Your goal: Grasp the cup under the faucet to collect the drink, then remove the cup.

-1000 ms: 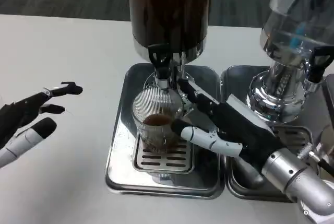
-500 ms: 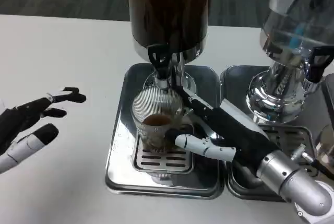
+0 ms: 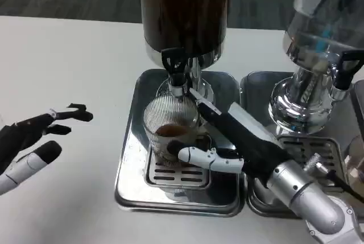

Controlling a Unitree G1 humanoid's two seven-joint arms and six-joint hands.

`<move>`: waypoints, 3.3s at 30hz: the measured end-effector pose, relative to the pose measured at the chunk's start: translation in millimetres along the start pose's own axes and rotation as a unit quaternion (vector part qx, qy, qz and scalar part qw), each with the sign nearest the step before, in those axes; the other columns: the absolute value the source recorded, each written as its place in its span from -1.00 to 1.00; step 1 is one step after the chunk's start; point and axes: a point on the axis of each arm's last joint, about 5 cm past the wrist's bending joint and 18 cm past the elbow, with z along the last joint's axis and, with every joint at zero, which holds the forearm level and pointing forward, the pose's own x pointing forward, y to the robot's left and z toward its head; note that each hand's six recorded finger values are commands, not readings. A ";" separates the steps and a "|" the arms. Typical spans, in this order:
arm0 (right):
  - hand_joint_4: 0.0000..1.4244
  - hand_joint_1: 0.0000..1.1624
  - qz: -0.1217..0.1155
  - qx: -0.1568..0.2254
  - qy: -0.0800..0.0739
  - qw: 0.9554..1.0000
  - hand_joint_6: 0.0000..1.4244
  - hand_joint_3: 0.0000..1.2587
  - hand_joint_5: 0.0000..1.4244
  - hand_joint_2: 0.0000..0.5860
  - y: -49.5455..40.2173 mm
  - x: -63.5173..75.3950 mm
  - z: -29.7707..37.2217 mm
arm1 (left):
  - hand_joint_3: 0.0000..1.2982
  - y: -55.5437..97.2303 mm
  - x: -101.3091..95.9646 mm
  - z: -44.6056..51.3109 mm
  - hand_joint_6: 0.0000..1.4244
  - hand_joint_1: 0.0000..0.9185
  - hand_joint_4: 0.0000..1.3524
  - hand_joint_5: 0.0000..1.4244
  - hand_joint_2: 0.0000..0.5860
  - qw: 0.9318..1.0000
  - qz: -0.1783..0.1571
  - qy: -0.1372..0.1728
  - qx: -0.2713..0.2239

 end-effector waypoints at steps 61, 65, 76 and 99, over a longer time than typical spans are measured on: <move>-1.00 -0.23 -0.012 0.042 -0.024 0.999 -1.00 -1.00 -1.00 -0.37 12.3 21.2 -9.0 | -0.43 4.5 -16.8 1.6 -0.61 -1.00 -0.71 -0.80 -0.55 1.000 0.017 0.025 -0.002; -1.00 -0.22 -0.009 0.038 -0.023 0.999 -1.00 -1.00 -1.00 -0.37 11.6 23.2 -9.0 | -0.42 5.0 -17.1 1.7 -0.61 -1.00 -0.70 -0.80 -0.52 1.000 0.017 0.026 -0.001; -1.00 -0.09 -0.009 0.015 -0.015 1.000 -1.00 -1.00 -1.00 -0.37 13.6 25.5 -7.0 | -0.40 5.4 -20.7 1.6 -0.61 -1.00 -0.68 -0.79 -0.45 0.999 0.015 0.033 -0.001; -0.81 0.06 -0.054 -0.026 0.001 0.998 -0.56 -0.96 -0.67 -0.37 26.0 29.7 -0.2 | -0.39 7.0 -23.0 1.6 -0.59 -1.00 -0.66 -0.78 -0.43 0.999 0.016 0.039 -0.001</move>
